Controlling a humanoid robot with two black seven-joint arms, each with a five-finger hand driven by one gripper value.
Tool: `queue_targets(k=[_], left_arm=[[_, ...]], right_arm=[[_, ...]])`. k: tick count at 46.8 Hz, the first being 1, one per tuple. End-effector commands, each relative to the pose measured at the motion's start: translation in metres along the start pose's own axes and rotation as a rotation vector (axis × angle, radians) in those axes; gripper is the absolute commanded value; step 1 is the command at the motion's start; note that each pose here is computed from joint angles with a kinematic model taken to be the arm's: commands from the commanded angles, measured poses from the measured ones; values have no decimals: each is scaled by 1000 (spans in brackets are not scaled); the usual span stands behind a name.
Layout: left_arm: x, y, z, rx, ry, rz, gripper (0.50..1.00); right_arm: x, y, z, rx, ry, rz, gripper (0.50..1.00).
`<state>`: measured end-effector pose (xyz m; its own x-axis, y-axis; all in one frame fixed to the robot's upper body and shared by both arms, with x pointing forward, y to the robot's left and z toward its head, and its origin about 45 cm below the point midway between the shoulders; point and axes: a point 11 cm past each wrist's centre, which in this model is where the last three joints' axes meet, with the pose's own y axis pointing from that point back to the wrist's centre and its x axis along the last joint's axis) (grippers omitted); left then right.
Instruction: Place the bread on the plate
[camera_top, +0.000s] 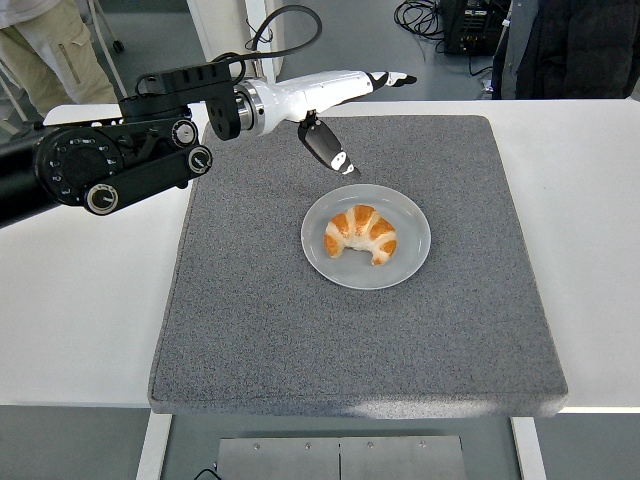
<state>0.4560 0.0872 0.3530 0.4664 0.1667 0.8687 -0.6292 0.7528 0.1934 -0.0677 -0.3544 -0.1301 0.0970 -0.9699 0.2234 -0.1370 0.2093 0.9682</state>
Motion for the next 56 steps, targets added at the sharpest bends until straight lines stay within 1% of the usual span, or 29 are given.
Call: queue_targets(k=[1, 7, 12, 17, 21, 28, 33, 39, 42, 47, 53, 56], left_arm=[[15, 6, -3, 9, 35, 31, 1000], [37, 21, -15, 28, 122, 93, 1000], [55, 30, -16, 6, 193, 150, 1000], [68, 42, -26, -3, 306, 217, 1000], [63, 49, -37, -3, 396, 247, 1000], [56, 59, -54, -19, 491, 314, 1000], [48, 65, -67, -21, 613, 367, 1000], [34, 70, -84, 1, 720, 405, 1000], [30, 75, -95, 14, 794, 446, 1000], [27, 75, -109, 29, 911, 504, 1000], [15, 66, -121, 59, 978, 530, 1000], [10, 63, -124, 56, 1041, 548, 1000]], right_arm=[[0, 0, 1, -1, 0, 0, 1000], [0, 0, 0, 0, 0, 0, 1000], [0, 0, 0, 0, 0, 0, 1000], [0, 0, 0, 0, 0, 0, 1000], [0, 0, 0, 0, 0, 0, 1000], [0, 0, 0, 0, 0, 0, 1000], [0, 0, 0, 0, 0, 0, 1000], [0, 0, 0, 0, 0, 0, 1000], [0, 0, 0, 0, 0, 0, 1000], [0, 0, 0, 0, 0, 0, 1000], [0, 0, 1, -1, 0, 0, 1000], [0, 0, 0, 0, 0, 0, 1000]])
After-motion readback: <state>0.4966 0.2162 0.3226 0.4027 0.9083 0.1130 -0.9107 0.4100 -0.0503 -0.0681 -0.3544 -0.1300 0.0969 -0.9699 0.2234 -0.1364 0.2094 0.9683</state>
